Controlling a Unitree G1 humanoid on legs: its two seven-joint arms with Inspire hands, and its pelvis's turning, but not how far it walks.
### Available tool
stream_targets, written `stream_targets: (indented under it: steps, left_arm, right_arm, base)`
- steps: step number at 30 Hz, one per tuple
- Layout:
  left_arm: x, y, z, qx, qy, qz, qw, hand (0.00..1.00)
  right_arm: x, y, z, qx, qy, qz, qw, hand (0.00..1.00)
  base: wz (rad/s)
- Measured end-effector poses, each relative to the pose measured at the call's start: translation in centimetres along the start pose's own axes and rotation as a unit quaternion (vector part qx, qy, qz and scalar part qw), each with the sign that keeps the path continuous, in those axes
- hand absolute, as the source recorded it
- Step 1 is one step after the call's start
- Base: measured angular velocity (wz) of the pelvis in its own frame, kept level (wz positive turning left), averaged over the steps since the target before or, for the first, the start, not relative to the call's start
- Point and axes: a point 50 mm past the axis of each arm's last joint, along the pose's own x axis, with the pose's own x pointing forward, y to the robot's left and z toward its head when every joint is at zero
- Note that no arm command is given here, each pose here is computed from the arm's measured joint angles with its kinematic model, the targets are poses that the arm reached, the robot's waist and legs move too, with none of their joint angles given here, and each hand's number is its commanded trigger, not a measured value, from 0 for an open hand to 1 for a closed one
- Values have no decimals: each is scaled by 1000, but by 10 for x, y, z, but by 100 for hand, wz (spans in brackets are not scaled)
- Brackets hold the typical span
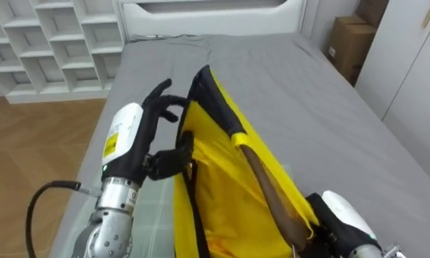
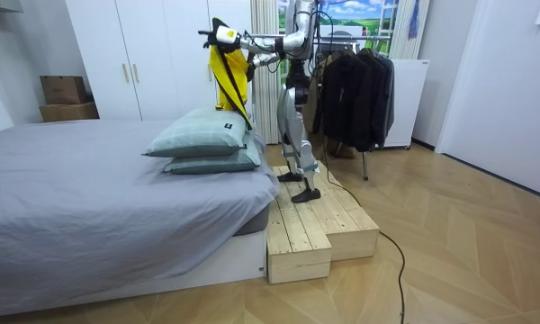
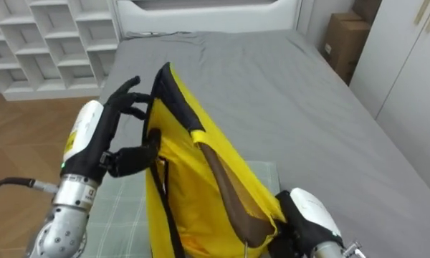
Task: Hang clothes
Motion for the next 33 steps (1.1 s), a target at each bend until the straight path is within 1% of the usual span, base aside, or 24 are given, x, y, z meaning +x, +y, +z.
stream_targets:
  steps: [2, 4, 7, 10, 12, 16, 25, 28, 30, 33]
  left_arm:
    - [-5, -3, -5, -2, 12, -13, 1000, 0]
    - [-7, -5, -8, -2, 19, -23, 1000, 0]
    - [-14, -3, -19, 3, 41, -31, 999, 0]
    - [-22, -8, -31, 3, 68, -49, 996, 0]
    - [-27, -13, -45, 2, 102, -61, 993, 0]
    - [-40, -20, -68, 9, 156, -80, 985, 0]
    - [-49, -23, -77, 12, 178, -84, 980, 0]
    - [-59, -26, -85, 15, 198, -95, 975, 0]
    - [-73, -31, -92, 14, 221, -109, 969, 0]
    - [-87, -35, -98, 14, 243, -123, 962, 0]
  right_arm:
    - [0, 0, -2, 7, 7, 26, 1000, 100]
    - [-1, -1, -4, 25, 9, 49, 998, 100]
    - [-3, -3, -6, 85, 1, 73, 994, 100]
    - [-6, -6, -10, 130, -2, 86, 988, 100]
    - [-8, -2, -13, 162, -2, 100, 982, 100]
    - [-15, 10, -23, 178, 18, 119, 977, 100]
    - [-16, 13, -28, 181, 32, 126, 975, 100]
    - [-16, 14, -29, 168, 37, 131, 976, 100]
    - [-16, 16, -32, 124, 54, 140, 981, 100]
    - [-17, 17, -35, 83, 71, 154, 982, 100]
  base:
    - [0]
    - [0]
    - [0]
    - [0]
    - [0]
    - [0]
    - [0]
    - [0]
    - [0]
    - [0]
